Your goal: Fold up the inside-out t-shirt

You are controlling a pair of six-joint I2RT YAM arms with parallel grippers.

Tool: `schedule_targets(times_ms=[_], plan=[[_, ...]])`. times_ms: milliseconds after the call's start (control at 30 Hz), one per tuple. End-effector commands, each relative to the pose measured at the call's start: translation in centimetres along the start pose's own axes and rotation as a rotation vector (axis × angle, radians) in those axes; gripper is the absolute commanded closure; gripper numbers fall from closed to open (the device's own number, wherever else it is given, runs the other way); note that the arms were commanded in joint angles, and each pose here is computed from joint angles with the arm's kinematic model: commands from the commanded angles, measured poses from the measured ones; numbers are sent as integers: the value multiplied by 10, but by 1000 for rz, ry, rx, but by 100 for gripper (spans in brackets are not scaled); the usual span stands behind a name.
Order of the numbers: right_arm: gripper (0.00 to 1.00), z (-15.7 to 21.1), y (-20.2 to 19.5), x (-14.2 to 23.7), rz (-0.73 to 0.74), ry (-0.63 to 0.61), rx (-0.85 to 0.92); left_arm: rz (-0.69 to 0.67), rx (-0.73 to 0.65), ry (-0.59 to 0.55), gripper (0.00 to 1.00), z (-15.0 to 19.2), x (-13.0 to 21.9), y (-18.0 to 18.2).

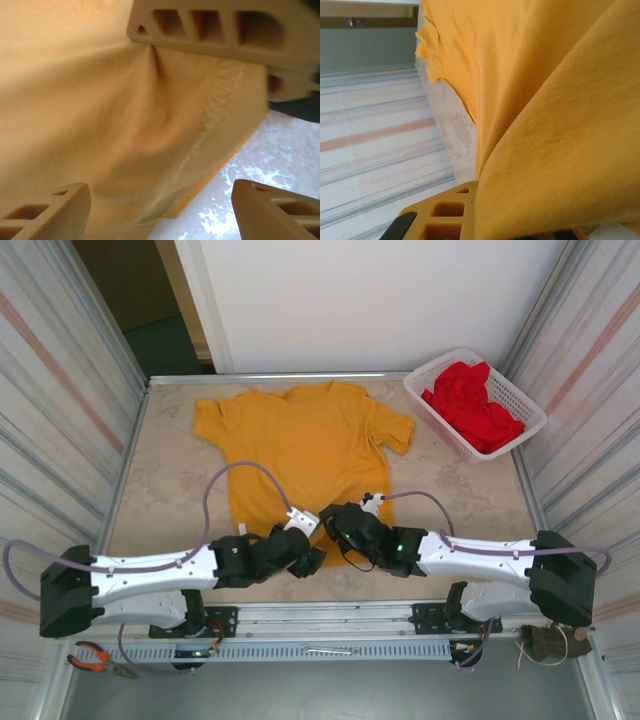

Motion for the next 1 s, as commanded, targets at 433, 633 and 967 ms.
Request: schedule_targets(times_ms=[433,633,967], plan=[[60,-7,4,29,-66,14,55,-72,4,-60,100,-65,10,19],[59,9,-22,66,-61,-52,153,-7,-14,47,100,-86,31,17],[100,48,-28,45,-153,-68,331,50,-41,66,100,-99,47,9]])
Point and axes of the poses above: each hand's point on the last joint's axis, 136 mm out from that joint toward the fingers, its own x axis back along the fingers, its own y axis along the line the jaws close on, z = x × y, the point moved 7 cm from there along x, back along the fingers, and after that the axes turned 7 degrees about x, right-handed, at the moved point
